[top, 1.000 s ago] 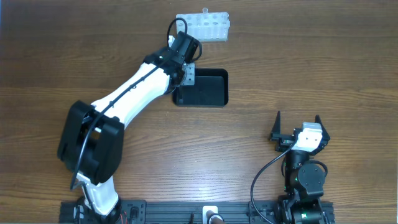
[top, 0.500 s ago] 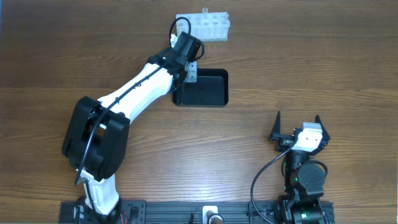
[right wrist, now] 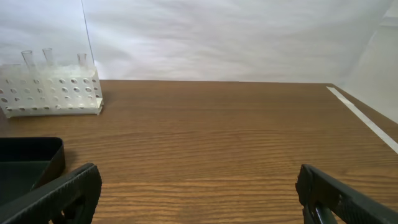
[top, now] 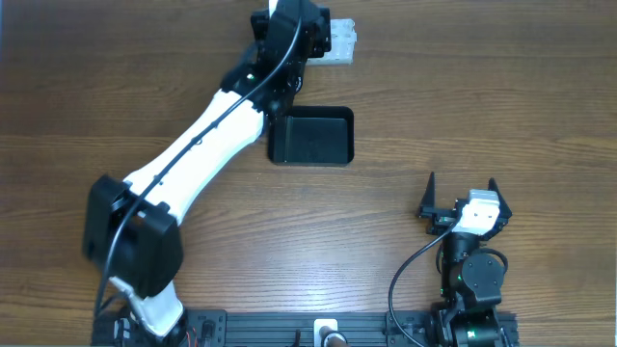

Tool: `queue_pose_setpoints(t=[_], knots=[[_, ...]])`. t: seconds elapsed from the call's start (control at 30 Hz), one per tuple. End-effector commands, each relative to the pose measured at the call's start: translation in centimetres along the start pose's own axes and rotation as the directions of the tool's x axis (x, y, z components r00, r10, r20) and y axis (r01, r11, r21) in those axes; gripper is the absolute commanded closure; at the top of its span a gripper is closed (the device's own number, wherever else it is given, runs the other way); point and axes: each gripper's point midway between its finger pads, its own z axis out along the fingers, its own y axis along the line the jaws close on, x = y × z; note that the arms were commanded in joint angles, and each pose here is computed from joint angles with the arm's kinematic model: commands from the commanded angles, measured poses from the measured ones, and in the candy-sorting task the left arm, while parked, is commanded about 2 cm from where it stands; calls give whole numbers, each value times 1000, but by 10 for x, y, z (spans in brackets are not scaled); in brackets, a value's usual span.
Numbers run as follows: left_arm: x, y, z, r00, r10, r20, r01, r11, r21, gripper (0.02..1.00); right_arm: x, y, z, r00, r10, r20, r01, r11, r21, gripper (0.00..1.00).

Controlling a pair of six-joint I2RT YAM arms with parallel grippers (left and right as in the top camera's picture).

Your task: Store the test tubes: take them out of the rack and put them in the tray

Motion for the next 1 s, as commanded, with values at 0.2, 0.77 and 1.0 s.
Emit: queue_pose_setpoints(t=[0.2, 0.77, 1.0], knots=[[57, -1, 84, 987, 116, -108, -120, 992, -39, 231, 1, 0, 0, 1000, -1, 1, 1, 1000, 1, 9], [84, 8, 118, 989, 78, -129, -81, 997, -19, 380, 1, 0, 0, 1000, -1, 1, 1, 1000, 1, 7], [92, 0, 128, 989, 74, -124, -73, 997, 13, 457, 2, 0, 0, 1000, -1, 0, 1, 1000, 1, 9]])
